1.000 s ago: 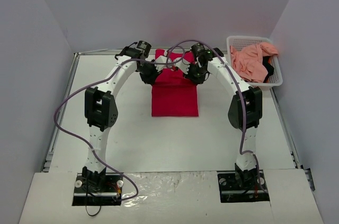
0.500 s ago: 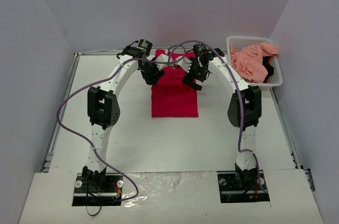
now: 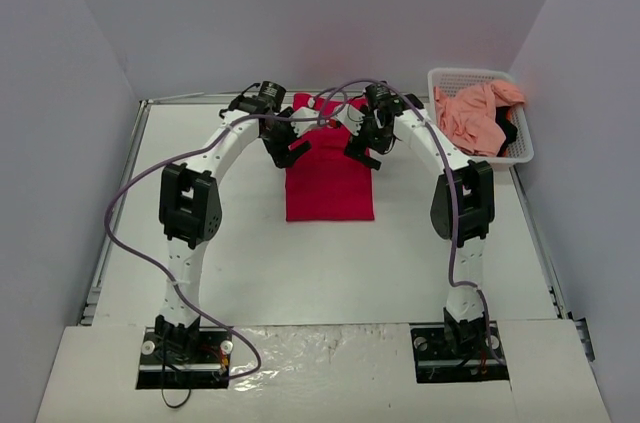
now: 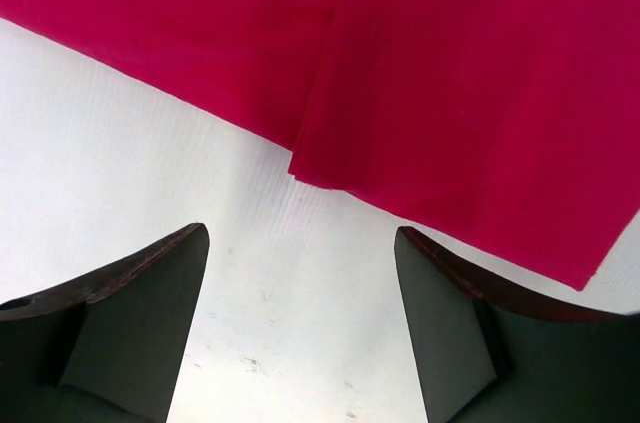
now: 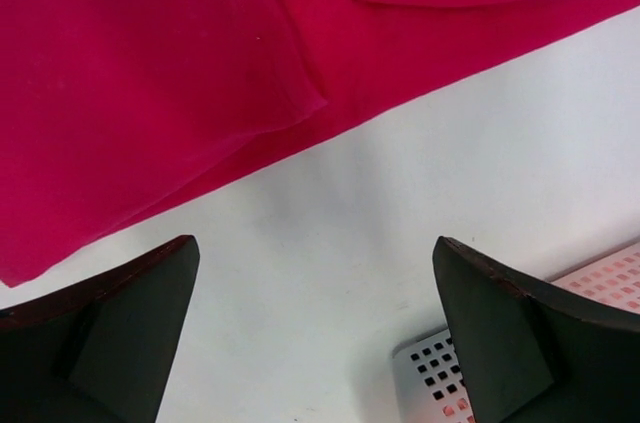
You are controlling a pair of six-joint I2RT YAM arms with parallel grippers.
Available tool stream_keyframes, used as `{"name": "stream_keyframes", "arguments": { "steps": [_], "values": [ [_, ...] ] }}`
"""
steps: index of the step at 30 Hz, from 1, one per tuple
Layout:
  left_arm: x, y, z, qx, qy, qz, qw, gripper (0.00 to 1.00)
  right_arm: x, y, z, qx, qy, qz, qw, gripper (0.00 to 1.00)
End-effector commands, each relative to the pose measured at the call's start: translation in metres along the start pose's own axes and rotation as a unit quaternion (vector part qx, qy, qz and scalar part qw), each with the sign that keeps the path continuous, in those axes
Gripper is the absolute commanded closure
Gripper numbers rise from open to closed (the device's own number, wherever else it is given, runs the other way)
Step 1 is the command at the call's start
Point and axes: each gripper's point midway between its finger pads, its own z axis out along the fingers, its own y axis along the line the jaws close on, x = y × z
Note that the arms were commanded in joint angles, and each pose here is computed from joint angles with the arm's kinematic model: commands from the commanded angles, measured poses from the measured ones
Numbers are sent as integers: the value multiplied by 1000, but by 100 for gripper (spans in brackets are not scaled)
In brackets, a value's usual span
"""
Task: Fold and stack the t-shirts
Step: Fold the folded rectangular tshirt in 1/3 of the way, then grab one side of the 2/3 rectangular tshirt with both arms
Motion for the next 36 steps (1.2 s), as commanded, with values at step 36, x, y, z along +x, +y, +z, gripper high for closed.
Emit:
{"name": "stream_keyframes", "arguments": {
  "steps": [36],
  "values": [
    [49, -158, 3, 161, -22, 2, 987, 46, 39, 168, -16, -177, 5, 17, 984, 20]
  ]
}}
